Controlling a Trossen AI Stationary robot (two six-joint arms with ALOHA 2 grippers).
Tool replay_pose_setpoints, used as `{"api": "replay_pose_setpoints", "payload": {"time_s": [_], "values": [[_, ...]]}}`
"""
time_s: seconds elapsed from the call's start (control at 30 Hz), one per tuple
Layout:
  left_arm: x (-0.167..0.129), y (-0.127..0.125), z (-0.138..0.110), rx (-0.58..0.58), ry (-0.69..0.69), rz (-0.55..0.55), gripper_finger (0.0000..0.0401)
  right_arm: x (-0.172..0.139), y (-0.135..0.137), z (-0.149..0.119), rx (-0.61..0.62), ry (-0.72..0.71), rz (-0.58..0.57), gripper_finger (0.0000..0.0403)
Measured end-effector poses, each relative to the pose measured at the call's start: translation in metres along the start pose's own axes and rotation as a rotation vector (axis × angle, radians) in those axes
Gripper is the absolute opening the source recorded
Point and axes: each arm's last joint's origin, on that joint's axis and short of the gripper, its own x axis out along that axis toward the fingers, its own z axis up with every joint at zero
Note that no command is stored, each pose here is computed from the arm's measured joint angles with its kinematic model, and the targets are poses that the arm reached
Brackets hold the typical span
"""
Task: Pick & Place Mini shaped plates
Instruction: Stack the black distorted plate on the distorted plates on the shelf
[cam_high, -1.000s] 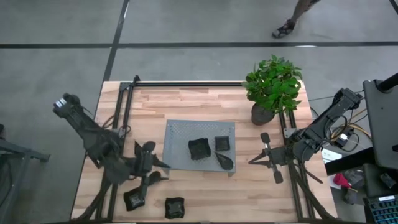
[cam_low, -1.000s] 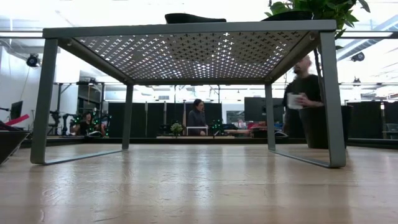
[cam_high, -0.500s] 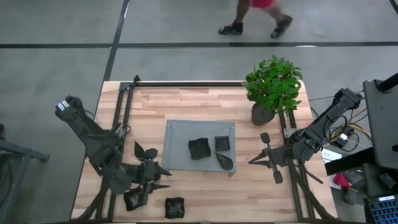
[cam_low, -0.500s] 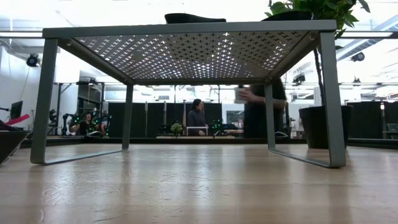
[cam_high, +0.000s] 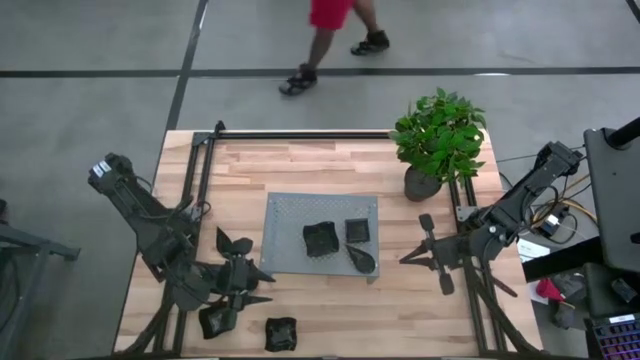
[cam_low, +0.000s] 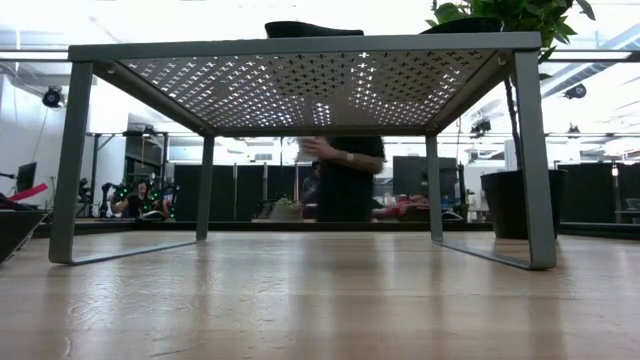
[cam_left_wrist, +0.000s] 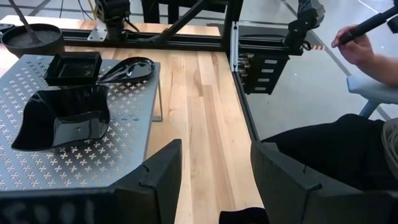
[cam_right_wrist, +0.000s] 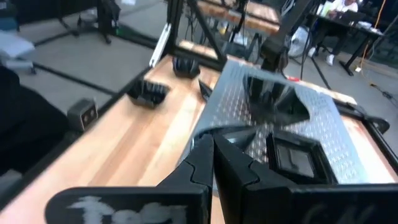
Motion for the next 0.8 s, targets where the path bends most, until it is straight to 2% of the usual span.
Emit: {"api": "replay_pose_setpoints", "payload": {"time_s": [0.13, 0.8], "values": [[-0.0001, -0.0002, 0.0002, -0.001, -0.002, -0.002, 0.0183, 0.0003, 0.0003, -0.0052, -0.008, 0.049, 0.000, 0.0008], [-0.0002, -0.0011, 0.0004, -0.020, 0.001, -0.018, 0.0183, 0.0007, 0.0005, -0.0053, -0.025, 0.050, 0.001, 0.0008]]}}
